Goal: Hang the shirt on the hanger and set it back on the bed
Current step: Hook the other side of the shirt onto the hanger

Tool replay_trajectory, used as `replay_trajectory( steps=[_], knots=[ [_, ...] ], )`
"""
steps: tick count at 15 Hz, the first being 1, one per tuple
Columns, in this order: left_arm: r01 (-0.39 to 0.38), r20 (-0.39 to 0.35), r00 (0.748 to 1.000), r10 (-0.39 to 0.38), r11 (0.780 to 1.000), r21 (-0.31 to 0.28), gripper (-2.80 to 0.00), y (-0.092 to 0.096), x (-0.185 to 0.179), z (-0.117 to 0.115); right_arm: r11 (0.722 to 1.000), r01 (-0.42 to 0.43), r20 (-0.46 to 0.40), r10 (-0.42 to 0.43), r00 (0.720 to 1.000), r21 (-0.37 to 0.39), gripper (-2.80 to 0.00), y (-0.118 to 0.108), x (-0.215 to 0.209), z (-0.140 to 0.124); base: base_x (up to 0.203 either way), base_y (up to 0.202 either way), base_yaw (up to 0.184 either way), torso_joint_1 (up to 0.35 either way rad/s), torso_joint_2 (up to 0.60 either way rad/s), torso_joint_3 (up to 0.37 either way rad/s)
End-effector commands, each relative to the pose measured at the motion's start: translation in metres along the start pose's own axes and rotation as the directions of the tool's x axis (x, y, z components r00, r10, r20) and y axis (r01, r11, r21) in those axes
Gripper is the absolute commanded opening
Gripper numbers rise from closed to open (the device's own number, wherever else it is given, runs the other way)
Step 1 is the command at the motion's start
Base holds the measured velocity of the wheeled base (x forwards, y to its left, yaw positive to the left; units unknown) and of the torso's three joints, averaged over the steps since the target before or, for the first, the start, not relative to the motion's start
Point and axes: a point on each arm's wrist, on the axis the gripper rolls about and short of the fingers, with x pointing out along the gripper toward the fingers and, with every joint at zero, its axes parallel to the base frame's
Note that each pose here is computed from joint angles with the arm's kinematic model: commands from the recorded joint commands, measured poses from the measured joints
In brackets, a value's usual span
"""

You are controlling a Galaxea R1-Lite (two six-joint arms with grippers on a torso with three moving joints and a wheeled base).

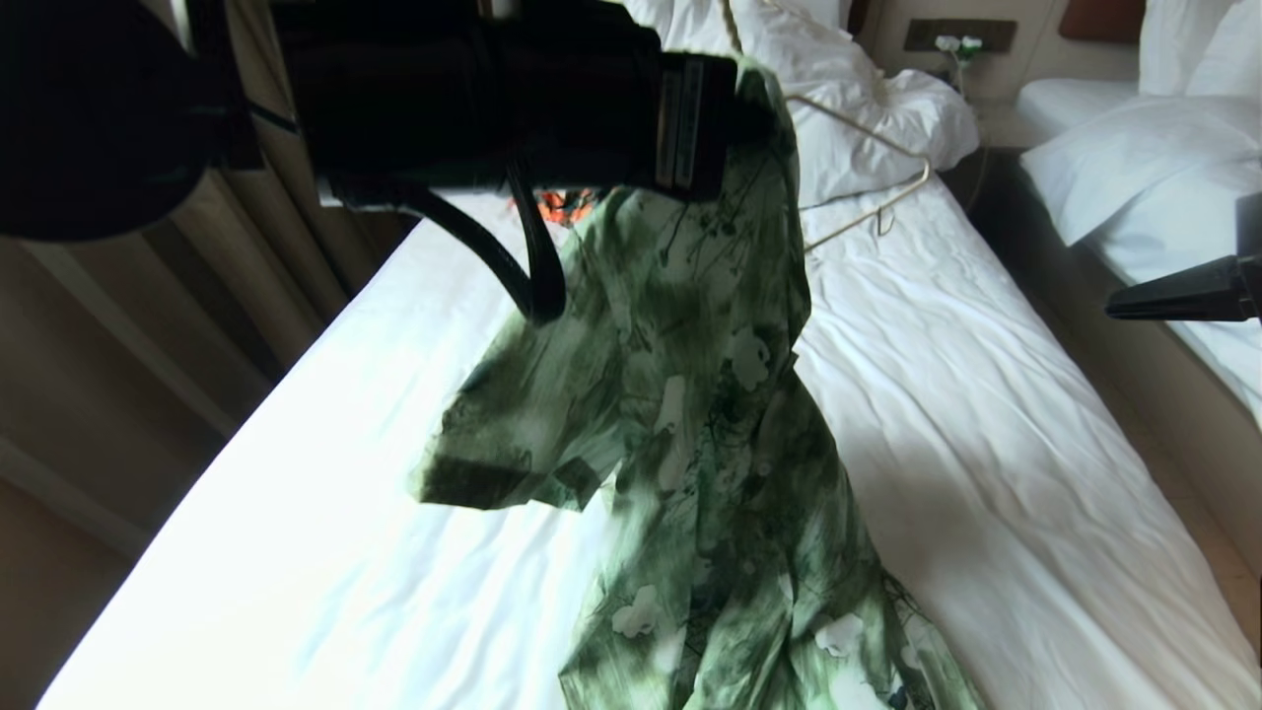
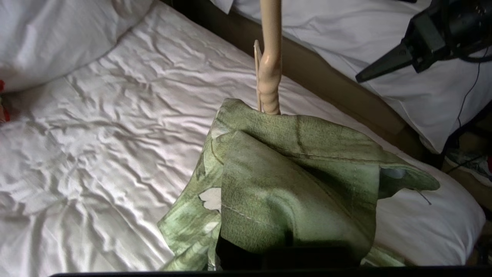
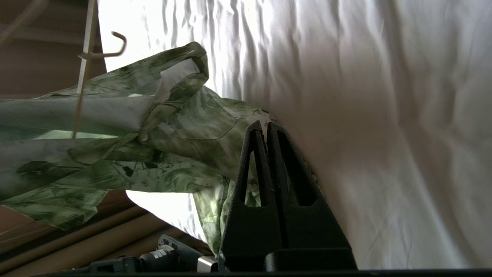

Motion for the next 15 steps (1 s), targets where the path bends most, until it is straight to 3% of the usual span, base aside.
replay_trajectory(
  steps=[1,6,10,15],
  knots=[
    [0.012,-0.088,0.996,-0.015,1.000,-0.028,-2.80,-0.006,-0.005,-0.033,1.000,-0.006,-0.056,0.007,0.998,0.027,-2.80,-0.006,0.016,-0.002,0.000,0.000,0.000,0.000,0.00,0.000],
    [-0.008,-0.132,0.991,-0.002,0.997,-0.074,-2.80,-0.015,-0.020,-0.111,0.999,-0.007,-0.154,0.014,0.988,0.043,-2.80,-0.009,0.047,-0.010,0.000,0.000,0.000,0.000,0.00,0.000],
    [-0.063,-0.113,0.992,0.051,0.992,-0.111,-2.80,-0.008,-0.047,-0.139,0.997,0.073,-0.274,-0.067,0.959,0.013,-2.80,-0.006,0.098,-0.027,0.000,0.000,0.000,0.000,0.00,0.000],
    [-0.094,-0.086,0.993,0.084,0.988,-0.125,-2.80,-0.009,-0.072,-0.156,0.999,0.052,-0.321,-0.043,0.946,0.018,-2.80,0.003,0.151,-0.022,0.000,0.000,0.000,0.000,0.00,0.000]
  ],
)
